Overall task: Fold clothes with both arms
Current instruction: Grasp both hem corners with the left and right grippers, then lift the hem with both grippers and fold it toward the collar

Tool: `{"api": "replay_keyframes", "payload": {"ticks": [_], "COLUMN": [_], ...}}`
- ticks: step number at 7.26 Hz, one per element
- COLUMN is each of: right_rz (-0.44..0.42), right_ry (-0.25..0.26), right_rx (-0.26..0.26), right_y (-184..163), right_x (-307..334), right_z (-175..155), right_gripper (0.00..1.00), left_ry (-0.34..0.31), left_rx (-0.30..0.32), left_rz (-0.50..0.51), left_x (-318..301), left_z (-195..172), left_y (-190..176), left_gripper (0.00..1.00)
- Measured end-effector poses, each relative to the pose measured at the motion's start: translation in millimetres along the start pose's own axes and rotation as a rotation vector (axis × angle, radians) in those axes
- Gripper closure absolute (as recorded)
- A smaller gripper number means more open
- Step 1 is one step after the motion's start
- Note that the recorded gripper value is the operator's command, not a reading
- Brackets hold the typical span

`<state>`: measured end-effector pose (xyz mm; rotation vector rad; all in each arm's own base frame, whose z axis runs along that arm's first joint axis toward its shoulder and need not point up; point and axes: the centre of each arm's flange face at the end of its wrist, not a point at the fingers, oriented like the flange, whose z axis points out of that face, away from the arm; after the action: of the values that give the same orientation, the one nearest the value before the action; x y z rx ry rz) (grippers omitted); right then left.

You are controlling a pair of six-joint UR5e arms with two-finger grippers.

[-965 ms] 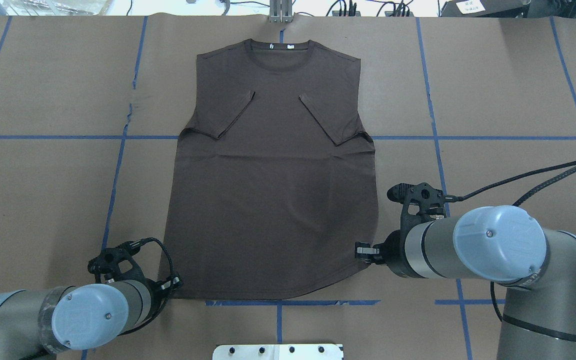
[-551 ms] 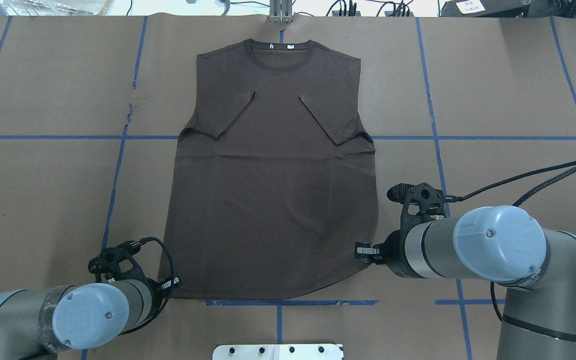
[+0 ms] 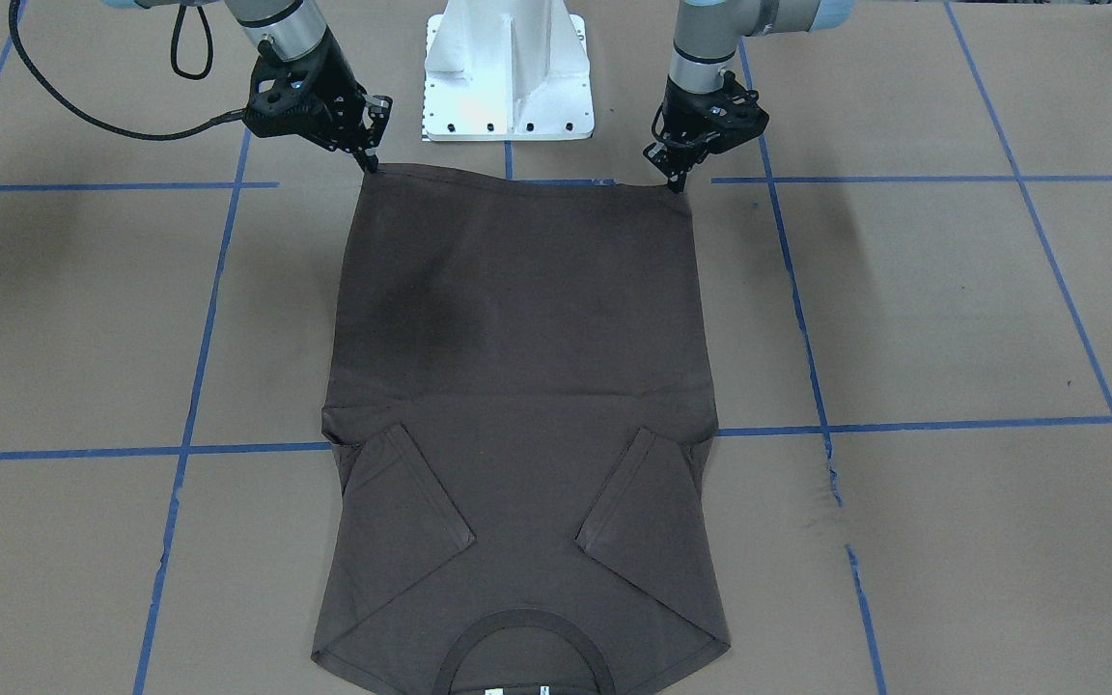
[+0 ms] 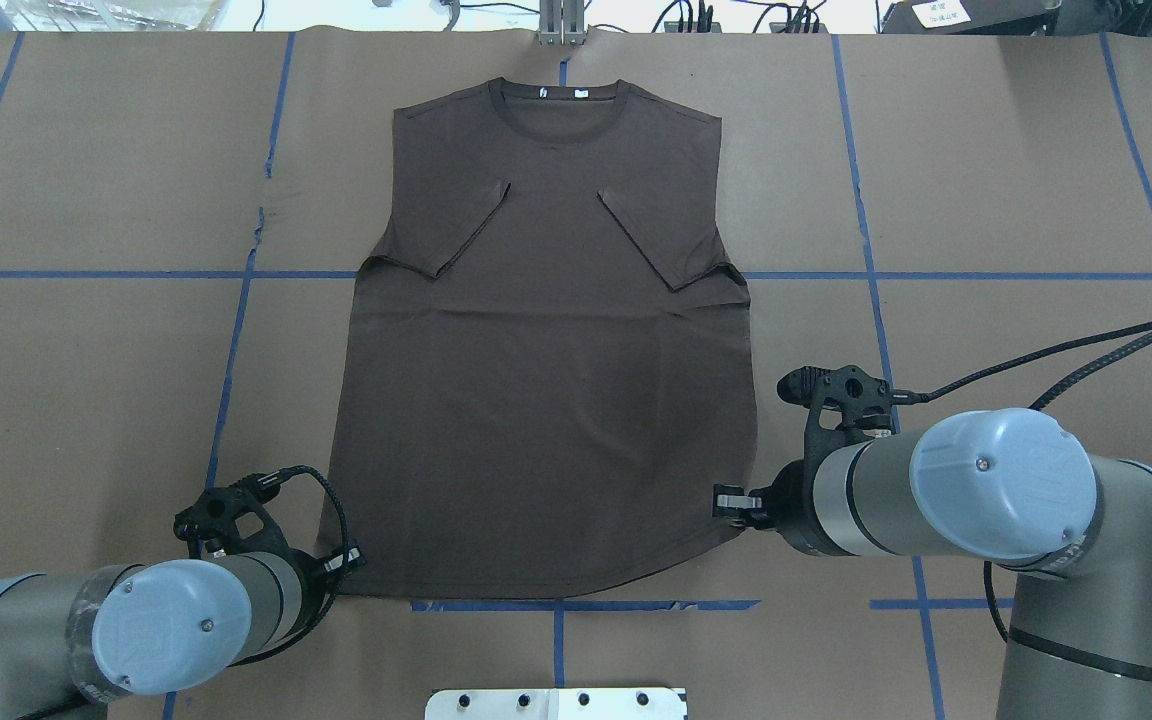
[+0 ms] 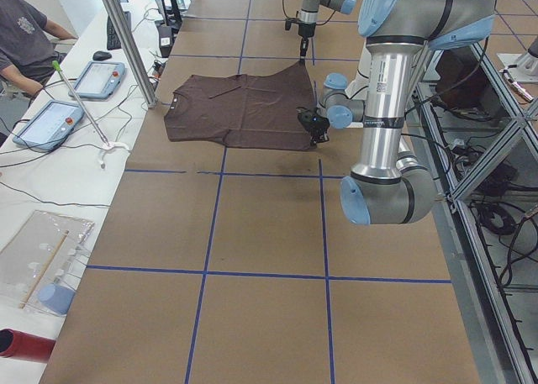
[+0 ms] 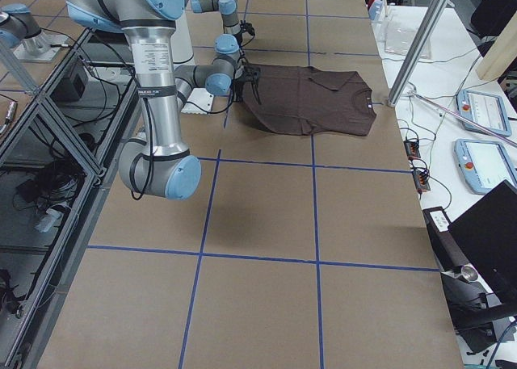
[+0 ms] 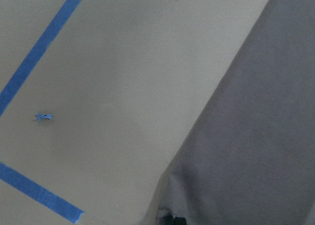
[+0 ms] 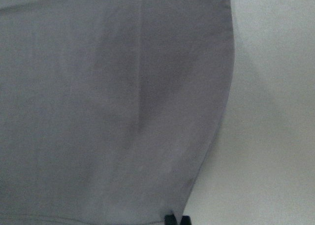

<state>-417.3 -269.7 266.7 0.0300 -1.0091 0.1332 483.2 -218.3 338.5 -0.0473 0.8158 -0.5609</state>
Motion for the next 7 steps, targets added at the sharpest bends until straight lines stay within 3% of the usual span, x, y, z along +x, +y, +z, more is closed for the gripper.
{"api": "replay_keyframes", "payload": {"ticks": [2, 7], "right_rz": [0.003, -0.009], "right_ry": [0.009, 0.015], "right_rx": [-0.025, -0.278], "right_y": [3.4, 51.8], "right_x": [9.3, 38.0], "right_z": [-3.3, -29.3], "right_gripper": [1.0, 1.0], "left_ry": [0.01, 0.016], "left_rx": [-0.007, -0.113], "left_rz": [0.011, 0.096], "left_x": [-1.8, -10.8], "left_z": [-17.9, -119.9], "left_y": [1.4, 48.5], "left_gripper": [1.0, 1.0]}}
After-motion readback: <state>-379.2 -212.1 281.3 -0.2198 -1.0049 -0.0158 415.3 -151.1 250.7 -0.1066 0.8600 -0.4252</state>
